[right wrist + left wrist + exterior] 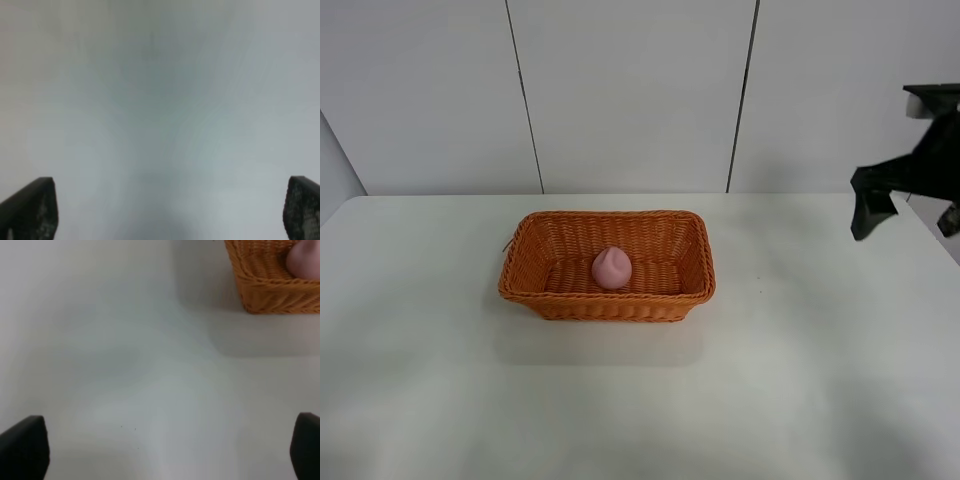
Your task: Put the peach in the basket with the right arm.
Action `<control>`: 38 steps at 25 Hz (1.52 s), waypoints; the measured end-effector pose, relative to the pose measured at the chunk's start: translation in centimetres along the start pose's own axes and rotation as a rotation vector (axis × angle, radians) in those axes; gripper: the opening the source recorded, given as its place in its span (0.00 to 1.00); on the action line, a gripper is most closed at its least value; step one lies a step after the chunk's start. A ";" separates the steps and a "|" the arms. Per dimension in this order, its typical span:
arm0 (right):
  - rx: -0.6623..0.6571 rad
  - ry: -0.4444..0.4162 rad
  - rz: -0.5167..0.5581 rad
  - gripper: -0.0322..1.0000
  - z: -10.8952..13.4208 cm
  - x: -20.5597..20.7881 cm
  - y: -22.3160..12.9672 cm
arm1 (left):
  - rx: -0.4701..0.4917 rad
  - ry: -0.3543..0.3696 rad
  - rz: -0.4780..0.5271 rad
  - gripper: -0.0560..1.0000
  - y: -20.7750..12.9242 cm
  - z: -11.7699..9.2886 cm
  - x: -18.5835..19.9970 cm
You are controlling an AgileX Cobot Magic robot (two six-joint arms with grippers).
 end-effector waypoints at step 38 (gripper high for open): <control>-0.017 -0.104 -0.928 0.70 2.6 7.3 -19.6 | 0.000 0.000 0.000 0.99 0.0 0.0 0.0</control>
Point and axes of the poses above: a point on each arm's last joint axis where the gripper is mounted, x pointing back along that axis away from the gripper, z along the wrist's bending axis when the last joint is at zero, y = z × x, the point moved 10 cm from there along -x, pointing out along that axis toward the gripper, and after that the axes turned 8 degrees about x, right-handed, at the moved point
